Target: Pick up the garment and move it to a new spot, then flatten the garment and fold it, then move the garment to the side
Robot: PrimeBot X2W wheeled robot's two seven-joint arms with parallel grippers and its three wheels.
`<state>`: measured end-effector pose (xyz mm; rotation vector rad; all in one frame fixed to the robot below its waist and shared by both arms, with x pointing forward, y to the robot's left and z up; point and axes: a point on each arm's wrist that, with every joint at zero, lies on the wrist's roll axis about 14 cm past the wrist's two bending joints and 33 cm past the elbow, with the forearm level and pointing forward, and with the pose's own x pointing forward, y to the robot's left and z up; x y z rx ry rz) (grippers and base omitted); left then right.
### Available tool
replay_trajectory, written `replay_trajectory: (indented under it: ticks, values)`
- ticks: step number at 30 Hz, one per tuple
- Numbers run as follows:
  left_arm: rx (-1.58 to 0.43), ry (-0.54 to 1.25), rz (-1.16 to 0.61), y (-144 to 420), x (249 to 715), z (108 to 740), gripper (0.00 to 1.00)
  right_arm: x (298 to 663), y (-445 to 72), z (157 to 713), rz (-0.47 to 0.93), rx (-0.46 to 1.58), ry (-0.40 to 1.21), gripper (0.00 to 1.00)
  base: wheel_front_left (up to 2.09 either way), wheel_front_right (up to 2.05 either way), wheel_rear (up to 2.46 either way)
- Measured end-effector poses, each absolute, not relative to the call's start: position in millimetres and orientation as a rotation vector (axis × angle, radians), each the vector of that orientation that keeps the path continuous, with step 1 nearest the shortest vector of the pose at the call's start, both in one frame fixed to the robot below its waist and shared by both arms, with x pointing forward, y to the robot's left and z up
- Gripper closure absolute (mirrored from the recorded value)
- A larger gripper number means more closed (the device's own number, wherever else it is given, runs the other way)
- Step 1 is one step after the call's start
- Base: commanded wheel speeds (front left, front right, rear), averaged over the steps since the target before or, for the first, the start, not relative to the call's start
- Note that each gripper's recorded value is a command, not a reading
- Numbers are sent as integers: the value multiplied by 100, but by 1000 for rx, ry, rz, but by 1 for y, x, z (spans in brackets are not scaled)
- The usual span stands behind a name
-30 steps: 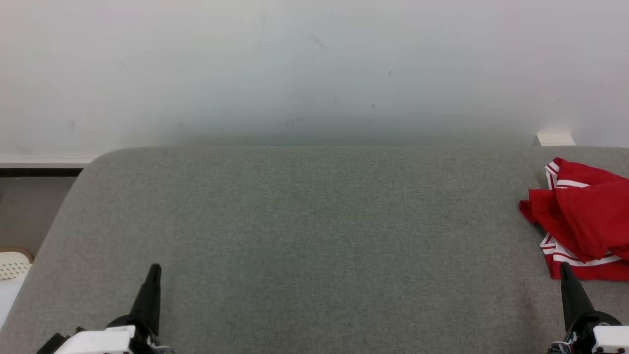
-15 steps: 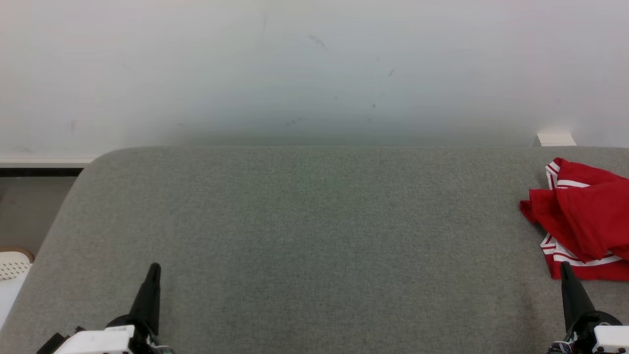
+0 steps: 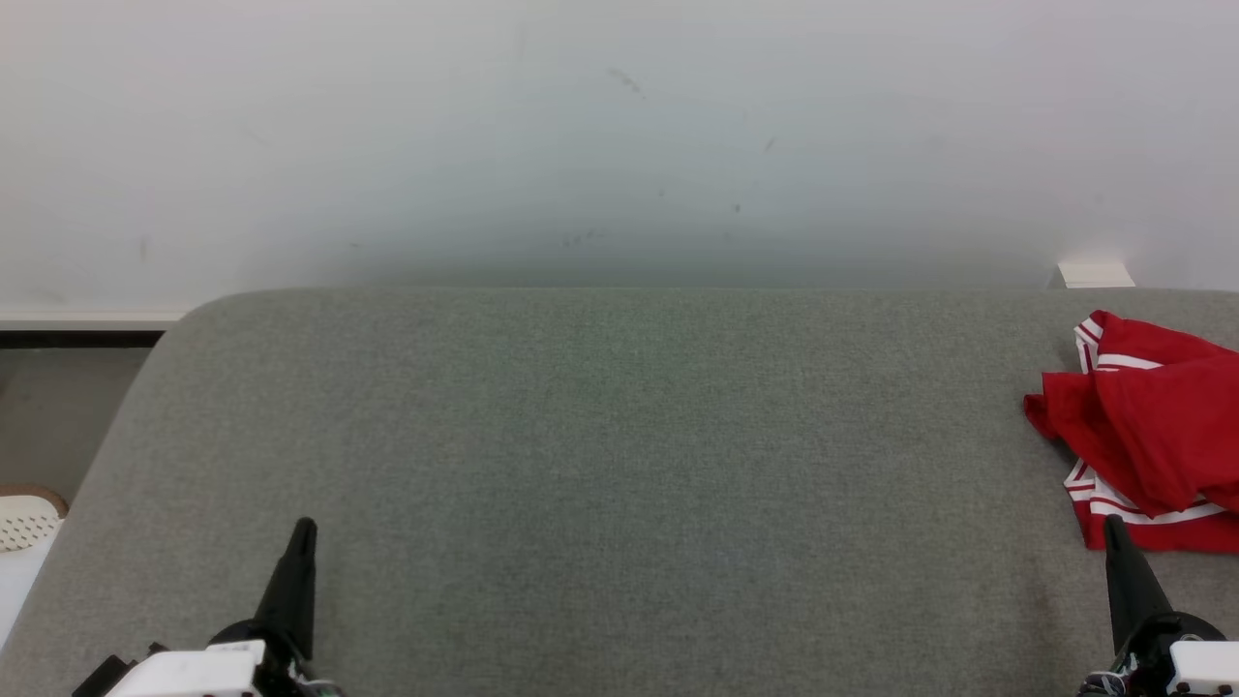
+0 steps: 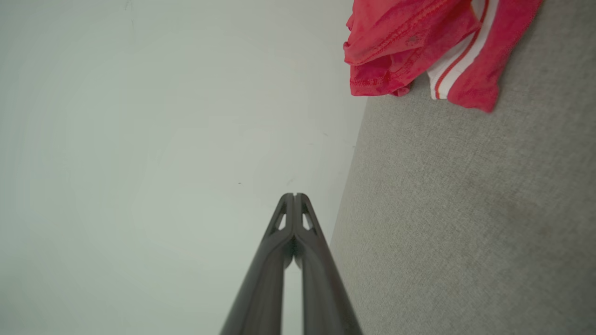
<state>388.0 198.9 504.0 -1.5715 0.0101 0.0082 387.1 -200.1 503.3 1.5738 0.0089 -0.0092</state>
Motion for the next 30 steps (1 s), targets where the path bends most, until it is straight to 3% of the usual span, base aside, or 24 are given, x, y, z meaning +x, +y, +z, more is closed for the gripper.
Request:
replay_trajectory:
  ticks: [30]
  values:
    - [-1571,10,8,199,388,504,100,387,-200,503,-9,1574,9,100,0,0,0]
